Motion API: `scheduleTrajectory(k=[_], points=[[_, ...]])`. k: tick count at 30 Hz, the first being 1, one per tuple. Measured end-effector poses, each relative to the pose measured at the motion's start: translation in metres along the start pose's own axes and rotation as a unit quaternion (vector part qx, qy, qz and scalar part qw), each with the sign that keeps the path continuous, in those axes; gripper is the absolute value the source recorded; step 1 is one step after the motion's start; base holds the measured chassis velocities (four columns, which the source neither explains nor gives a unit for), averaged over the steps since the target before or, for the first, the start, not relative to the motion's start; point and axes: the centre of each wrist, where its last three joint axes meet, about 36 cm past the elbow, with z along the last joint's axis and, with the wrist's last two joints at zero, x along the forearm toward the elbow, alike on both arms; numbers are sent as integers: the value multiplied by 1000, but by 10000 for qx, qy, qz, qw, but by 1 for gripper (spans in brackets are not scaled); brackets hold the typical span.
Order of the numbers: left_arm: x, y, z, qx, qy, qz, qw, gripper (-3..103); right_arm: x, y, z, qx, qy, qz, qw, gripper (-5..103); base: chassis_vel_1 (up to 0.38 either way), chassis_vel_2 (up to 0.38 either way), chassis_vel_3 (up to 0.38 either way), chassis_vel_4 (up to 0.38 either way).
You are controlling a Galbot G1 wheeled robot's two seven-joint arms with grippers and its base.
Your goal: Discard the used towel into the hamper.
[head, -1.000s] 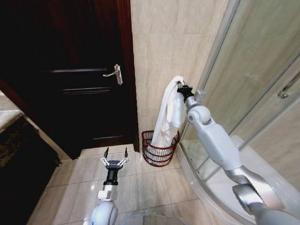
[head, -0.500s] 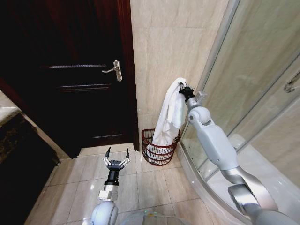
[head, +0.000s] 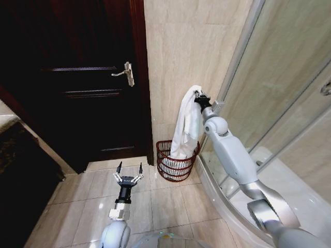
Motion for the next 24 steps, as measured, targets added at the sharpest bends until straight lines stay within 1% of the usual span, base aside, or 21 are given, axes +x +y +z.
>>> scheduleTrajectory(k=[15,24], points=[[-3,-3,3,-9,-1,65,10000,100,10,-11,35,36,252,20,9997,5,0,0,0,0],[-3,-2,4,-14,16,63,10000,100,13,-8,44,18,310,-22,9995,5,0,0,0,0]])
